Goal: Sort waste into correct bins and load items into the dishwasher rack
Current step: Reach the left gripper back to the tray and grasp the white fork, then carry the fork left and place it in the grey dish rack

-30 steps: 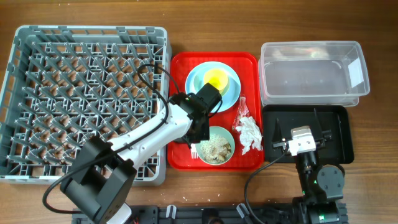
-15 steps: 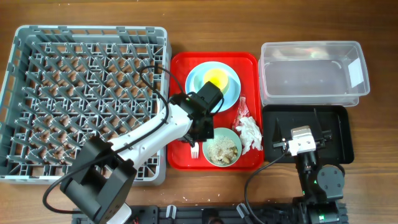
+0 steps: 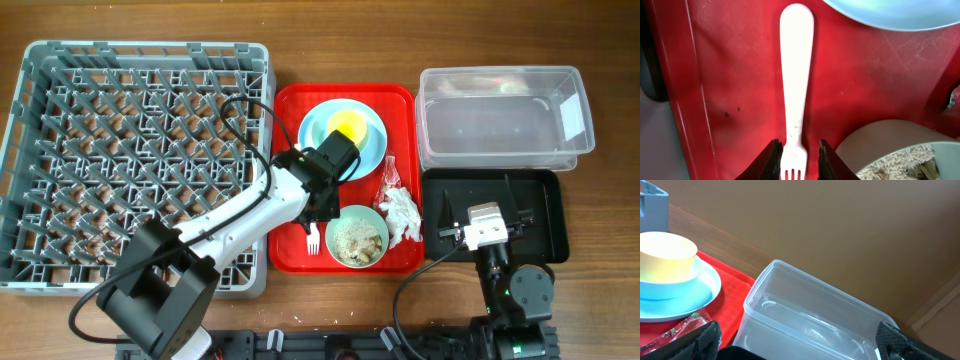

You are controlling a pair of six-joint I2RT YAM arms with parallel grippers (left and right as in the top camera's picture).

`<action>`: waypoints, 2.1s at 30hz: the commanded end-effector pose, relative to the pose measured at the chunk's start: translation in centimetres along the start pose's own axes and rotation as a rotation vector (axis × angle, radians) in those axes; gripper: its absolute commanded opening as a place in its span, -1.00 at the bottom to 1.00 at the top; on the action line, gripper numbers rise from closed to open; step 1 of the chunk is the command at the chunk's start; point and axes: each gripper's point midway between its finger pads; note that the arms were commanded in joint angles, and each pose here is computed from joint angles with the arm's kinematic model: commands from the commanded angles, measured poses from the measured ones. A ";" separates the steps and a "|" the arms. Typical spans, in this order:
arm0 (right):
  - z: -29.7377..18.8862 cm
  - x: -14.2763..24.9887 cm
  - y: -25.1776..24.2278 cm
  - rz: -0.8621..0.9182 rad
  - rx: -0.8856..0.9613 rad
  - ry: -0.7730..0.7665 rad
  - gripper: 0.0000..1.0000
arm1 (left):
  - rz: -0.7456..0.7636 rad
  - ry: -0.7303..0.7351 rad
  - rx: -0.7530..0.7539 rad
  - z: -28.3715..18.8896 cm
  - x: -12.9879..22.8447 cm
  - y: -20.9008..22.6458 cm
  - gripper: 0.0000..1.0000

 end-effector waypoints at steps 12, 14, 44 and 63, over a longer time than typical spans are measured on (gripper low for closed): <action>0.0 -0.2 0.3 -0.005 -0.015 -0.010 1.00 | 0.002 -0.017 -0.031 2.5 0.9 0.8 -0.38; 0.0 -0.2 0.3 -0.005 -0.015 -0.010 0.99 | 0.002 -0.026 -0.025 3.3 1.1 1.0 -0.38; 0.0 -0.2 0.3 -0.006 -0.015 -0.010 0.99 | -0.038 -0.284 -0.472 -10.8 0.2 15.5 -0.92; 0.0 -0.2 0.3 -0.006 -0.015 -0.010 1.00 | -0.093 -0.169 -0.524 -7.2 1.6 18.5 0.47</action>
Point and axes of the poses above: each gripper's point midway between its finger pads, its own z axis out along the fingers, its own y axis along the line the jaws close on, x = y × z, and after that the axes turned 12 degrees about z, right-handed
